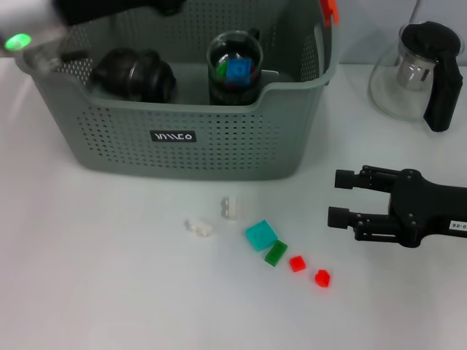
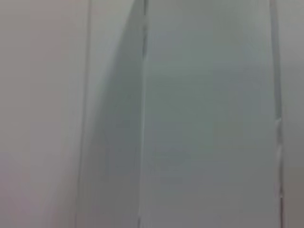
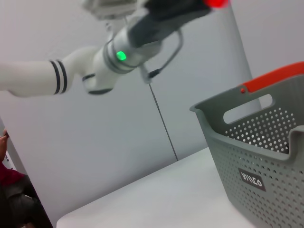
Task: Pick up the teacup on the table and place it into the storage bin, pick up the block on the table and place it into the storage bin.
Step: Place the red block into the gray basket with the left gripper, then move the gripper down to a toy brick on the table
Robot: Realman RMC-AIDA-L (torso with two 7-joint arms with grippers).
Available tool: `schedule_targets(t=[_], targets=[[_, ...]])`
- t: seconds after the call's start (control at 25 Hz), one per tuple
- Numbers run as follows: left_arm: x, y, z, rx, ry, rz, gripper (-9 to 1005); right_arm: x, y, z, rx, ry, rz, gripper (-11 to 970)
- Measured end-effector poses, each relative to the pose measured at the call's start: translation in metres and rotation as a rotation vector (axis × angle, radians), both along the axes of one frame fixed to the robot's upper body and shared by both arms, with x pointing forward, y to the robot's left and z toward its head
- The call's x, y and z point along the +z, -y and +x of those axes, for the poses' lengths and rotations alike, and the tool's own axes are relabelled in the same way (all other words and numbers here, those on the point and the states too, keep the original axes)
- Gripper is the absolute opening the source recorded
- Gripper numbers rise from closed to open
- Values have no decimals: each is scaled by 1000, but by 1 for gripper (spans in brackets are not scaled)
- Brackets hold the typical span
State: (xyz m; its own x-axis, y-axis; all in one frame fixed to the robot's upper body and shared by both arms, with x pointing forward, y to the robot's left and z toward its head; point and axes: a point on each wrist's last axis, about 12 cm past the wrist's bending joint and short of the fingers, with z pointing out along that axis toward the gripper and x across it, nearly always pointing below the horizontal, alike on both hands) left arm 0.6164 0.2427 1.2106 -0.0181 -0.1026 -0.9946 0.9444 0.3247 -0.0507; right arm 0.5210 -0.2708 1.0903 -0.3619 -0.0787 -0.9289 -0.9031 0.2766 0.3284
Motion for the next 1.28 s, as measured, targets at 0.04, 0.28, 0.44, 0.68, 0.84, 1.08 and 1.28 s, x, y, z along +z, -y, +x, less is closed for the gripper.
schedule_targets(t=[0.04,0.28,0.44,0.68,0.84,1.08,1.28], targets=[[2,8,7,14,-16,37,235,0,0,0,-1,-2,0,822],[-4,42,41,177,-60,303,237,-2,1,-2,-7,-6,2,823],[-24,58,52,280,-61,508,238,-2,1,-2,-7,-8,3,823],[-44,67,58,402,-45,645,240,-2,2,-2,-9,-8,3,823],[-45,68,59,420,-51,644,241,-2,2,-2,-11,-8,2,823],[-44,72,60,437,-61,632,243,-2,2,-2,-14,-8,0,823],[-36,73,58,434,-56,595,308,-2,3,-1,-16,-7,-3,824]])
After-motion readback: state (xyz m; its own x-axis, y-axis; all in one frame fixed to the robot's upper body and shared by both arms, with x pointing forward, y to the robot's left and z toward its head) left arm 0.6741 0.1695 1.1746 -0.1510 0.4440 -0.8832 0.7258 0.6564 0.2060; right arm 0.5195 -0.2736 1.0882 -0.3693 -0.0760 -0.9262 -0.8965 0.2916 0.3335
